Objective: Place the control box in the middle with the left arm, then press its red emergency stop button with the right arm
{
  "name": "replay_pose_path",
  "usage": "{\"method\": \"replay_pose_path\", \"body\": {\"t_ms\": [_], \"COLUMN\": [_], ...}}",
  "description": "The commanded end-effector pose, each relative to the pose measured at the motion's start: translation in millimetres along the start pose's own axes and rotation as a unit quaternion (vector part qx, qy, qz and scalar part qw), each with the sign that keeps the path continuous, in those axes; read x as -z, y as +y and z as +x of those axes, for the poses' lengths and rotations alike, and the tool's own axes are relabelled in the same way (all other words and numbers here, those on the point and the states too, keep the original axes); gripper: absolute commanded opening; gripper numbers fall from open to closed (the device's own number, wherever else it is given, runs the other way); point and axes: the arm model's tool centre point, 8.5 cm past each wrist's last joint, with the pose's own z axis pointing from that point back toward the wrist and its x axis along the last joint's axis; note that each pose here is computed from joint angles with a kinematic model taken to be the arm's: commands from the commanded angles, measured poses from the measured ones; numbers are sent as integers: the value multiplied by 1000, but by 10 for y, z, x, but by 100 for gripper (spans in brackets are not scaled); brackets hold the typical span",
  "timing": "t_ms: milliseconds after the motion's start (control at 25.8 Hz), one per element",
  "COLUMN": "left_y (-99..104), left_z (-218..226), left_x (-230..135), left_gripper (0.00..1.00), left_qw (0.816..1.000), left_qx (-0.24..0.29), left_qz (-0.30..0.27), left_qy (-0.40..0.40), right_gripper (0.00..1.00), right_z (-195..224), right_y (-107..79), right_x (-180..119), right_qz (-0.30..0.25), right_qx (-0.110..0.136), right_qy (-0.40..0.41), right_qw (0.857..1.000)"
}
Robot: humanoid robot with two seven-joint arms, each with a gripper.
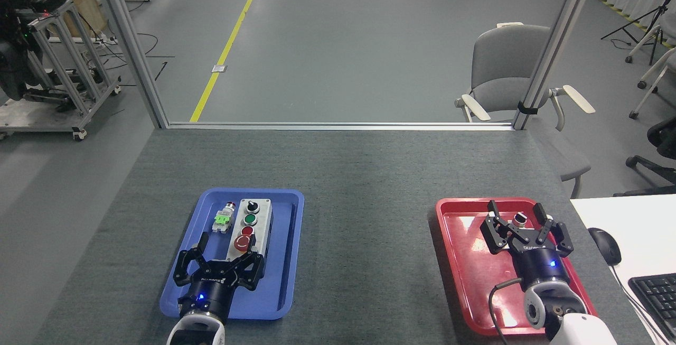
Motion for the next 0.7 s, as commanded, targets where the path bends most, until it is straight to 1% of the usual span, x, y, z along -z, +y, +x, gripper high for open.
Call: {"method": "replay_pose_path", "body": {"t_ms": [0,116,658], "left_y": [13,-3,53], "left_z": [2,0,-1], "left_x": [2,4,17], "left_gripper": [100,100,100], "left_qw": [1000,1000,1000], "left_qx": [0,0,1], "left_qz": [2,-1,8], "left_qy": [0,0,-2], "right_gripper": [99,99,99], "right_z": [-1,4,11], "right_y": [-12,-12,-11], "right_x": [7,7,1], "right_qz": [-1,-1,-2], "right_qx": [1,1,3], "right_qy": [-3,-5,-11], "right_qw": [1000,1000,1000]}}
